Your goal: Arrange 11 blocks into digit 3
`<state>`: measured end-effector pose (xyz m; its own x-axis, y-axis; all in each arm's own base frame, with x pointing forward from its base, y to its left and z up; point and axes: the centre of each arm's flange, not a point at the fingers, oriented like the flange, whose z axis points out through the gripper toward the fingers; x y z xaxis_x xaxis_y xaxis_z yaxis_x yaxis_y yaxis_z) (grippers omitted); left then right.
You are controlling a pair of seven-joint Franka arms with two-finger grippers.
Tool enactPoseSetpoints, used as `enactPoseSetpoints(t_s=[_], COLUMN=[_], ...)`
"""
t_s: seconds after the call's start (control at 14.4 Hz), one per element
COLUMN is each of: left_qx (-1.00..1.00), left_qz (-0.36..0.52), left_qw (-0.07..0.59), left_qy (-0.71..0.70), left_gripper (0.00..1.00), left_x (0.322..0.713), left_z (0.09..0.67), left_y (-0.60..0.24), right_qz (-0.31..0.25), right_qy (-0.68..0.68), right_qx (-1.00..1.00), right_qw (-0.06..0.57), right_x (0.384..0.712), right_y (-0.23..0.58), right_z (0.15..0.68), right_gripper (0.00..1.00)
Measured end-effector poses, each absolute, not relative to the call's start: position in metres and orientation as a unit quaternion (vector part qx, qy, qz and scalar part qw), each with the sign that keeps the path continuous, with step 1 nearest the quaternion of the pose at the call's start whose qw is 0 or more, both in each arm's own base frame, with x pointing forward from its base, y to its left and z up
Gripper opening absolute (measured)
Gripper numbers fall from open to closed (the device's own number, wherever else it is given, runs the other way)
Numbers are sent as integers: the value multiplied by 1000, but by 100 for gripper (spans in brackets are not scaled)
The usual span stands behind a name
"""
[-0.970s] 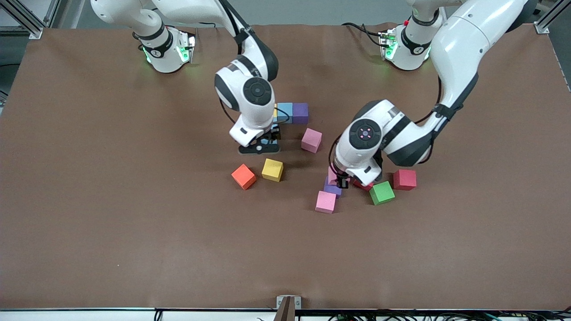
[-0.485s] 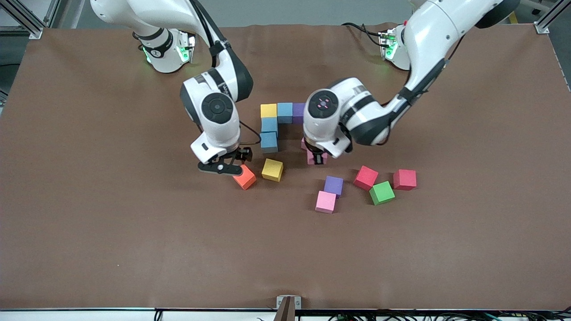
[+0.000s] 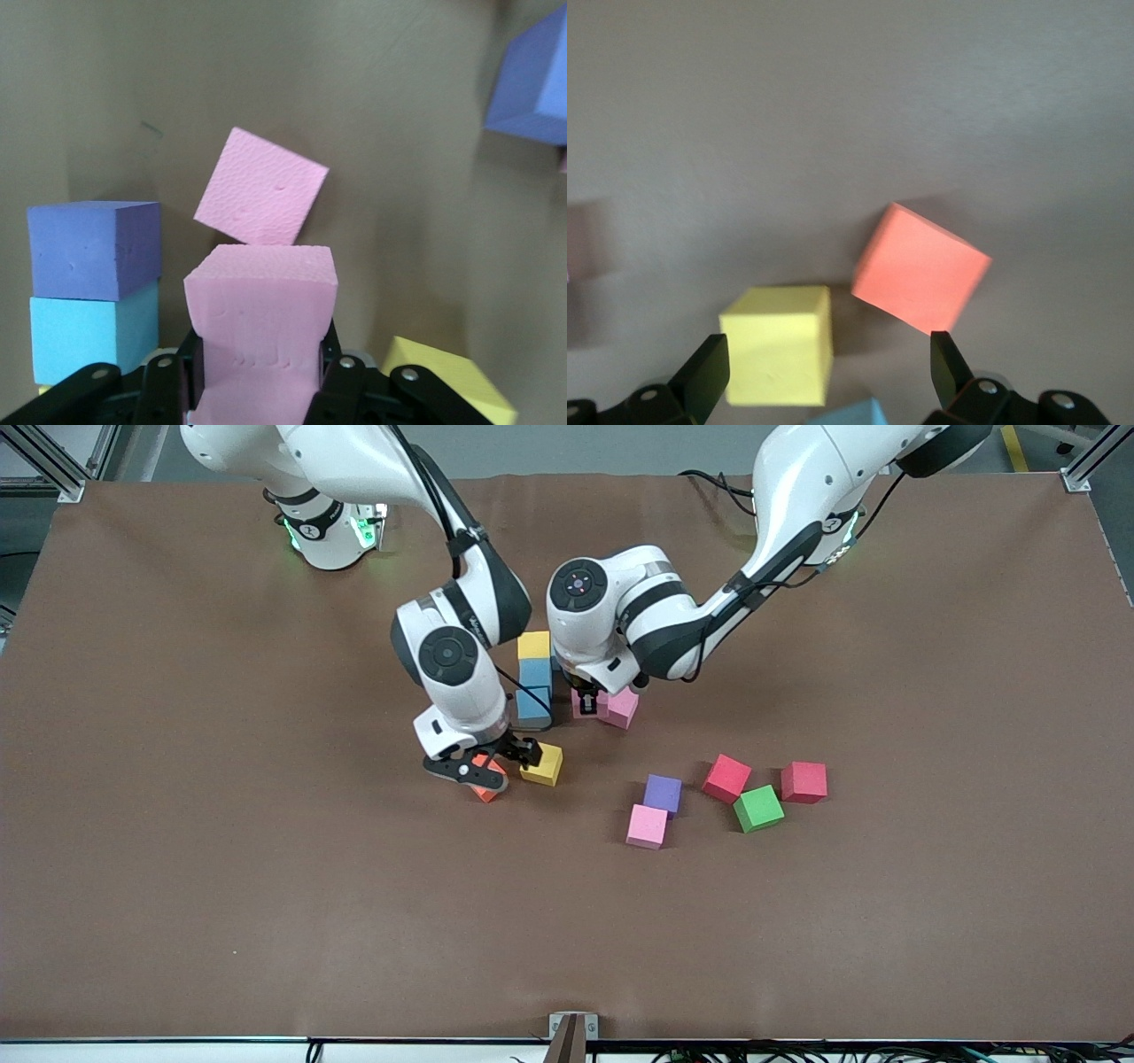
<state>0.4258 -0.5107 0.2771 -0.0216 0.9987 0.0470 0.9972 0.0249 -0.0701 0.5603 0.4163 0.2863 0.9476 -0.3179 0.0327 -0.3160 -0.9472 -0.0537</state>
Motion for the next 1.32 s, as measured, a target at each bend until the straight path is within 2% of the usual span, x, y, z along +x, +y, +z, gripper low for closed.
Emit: enactPoseSetpoints(t_s=[0.42, 0.62, 1.04, 1.32], left_qx=[-688, -694, -694, -696], left_qz=[9, 9, 9, 16], left_qw=[37, 32, 28, 16], left_qy=[-725, -719, -720, -718], left_gripper=[50, 50, 50, 50], left_x=[433, 422, 423, 421], left_z=[258, 257, 257, 256], left_y=[-515, -525, -527, -533], right_qz=[-22, -17, -1, -5], right_qy=[173, 161, 139, 145], right_qx=[-984, -987, -990, -989], right_qw=[18, 14, 4, 9], right_x=[572, 582, 631, 646], right_y=[411, 399, 318, 297], right_z=[273, 277, 287, 297], right_gripper=[100, 100, 100, 100])
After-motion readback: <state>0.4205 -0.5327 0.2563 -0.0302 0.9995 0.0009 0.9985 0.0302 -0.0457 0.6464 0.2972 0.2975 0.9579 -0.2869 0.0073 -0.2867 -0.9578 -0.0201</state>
